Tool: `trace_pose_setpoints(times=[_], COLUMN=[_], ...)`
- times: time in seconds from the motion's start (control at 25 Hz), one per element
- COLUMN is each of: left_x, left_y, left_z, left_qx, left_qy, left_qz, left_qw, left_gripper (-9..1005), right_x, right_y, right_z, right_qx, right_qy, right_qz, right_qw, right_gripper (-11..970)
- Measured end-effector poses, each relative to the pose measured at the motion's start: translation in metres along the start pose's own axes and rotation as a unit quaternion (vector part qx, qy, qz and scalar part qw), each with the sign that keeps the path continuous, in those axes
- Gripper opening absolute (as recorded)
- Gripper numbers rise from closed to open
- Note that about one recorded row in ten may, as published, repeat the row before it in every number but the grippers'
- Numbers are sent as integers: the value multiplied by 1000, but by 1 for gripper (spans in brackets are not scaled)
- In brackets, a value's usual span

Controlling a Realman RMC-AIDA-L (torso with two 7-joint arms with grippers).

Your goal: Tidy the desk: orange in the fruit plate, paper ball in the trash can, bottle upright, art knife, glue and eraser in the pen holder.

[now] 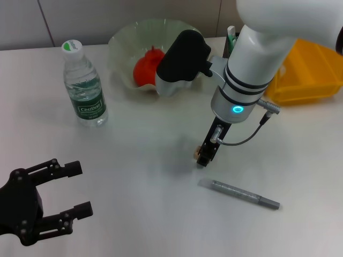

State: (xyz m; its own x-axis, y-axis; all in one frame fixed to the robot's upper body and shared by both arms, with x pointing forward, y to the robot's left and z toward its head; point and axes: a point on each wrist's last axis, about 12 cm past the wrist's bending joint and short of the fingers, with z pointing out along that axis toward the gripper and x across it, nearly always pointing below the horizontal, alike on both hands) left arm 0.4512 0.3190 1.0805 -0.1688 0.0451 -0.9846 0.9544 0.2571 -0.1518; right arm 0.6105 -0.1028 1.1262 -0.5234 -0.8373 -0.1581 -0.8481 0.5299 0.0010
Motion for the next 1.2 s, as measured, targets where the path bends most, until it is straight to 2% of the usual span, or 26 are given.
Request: trace_pose_setpoints(times=[0.4, 0.64, 0.92, 1.08, 1.12, 1.16, 1.2], left_x=[0, 1, 1, 1, 1, 1, 1], left_y=[-1, 0, 0, -1, -1, -1, -1], left_z=[0, 0, 0, 0, 0, 0, 0], left_qx=[0, -1, -1, -1, -1, 0, 0], left_qy=[0, 0, 0, 0, -1, -1, -1], left_qz=[-1, -1, -1, -1, -1, -1, -1], left_qw=[1000, 1000, 1000, 1000, 1000, 1000, 1000], left_gripper=[768, 769, 769, 769, 769, 769, 769], right_x=[-1, -1, -2, -4, -2, -2, -1], right_y=[-1, -1, 0, -4, -11, -11, -17], right_z=[1, 1, 0, -13, -29, -29, -41], right_qx=[5, 5, 4, 11, 21, 21, 33], right_qy=[-5, -7, -12, -23, -36, -36, -49], right_qz=[-1, -1, -2, 1, 10, 10, 19], right_qw=[1000, 1000, 1000, 1000, 999, 999, 998], right_gripper=[395, 404, 270, 253, 254, 254, 255])
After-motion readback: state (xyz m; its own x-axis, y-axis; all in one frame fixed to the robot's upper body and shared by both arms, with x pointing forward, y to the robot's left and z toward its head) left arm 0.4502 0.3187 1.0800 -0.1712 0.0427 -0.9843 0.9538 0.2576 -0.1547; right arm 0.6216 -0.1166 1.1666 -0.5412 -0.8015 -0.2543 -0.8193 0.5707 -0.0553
